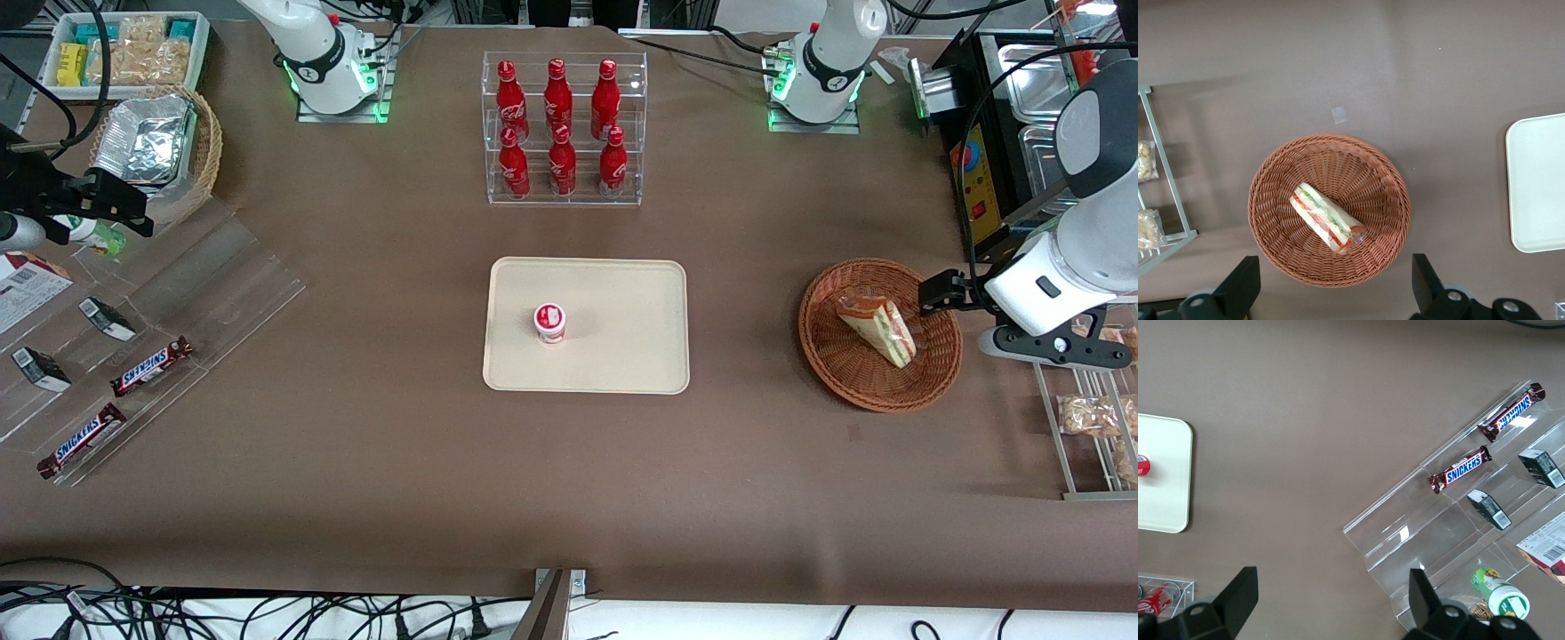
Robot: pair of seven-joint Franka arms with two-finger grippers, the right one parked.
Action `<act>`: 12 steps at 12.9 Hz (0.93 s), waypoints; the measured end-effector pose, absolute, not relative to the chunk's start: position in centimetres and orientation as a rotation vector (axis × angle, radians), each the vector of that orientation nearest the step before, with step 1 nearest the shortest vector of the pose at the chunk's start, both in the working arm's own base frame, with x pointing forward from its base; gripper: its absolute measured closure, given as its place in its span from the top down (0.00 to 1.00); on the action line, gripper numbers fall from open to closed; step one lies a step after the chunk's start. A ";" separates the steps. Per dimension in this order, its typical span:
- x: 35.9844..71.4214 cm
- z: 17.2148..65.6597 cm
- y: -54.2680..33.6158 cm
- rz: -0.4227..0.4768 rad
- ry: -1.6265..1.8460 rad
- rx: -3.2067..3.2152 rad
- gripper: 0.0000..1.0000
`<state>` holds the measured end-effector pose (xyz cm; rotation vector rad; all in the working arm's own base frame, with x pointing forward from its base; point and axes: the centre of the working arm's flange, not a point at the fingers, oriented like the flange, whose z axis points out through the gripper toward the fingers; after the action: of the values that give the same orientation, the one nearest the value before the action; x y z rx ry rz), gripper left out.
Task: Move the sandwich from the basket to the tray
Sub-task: 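Lower the open left gripper over the sandwich in the wicker basket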
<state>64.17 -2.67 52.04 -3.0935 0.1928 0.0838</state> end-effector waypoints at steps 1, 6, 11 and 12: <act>64.3 51.5 -2.5 0.100 0.122 -3.095 1.00; 64.6 48.3 -1.5 0.188 -0.214 -3.073 1.00; 63.9 43.4 0.0 0.234 -0.653 -2.931 1.00; 63.7 42.0 0.0 0.228 -0.702 -2.915 1.00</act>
<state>63.73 0.04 42.02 -2.9147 -0.7017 0.2281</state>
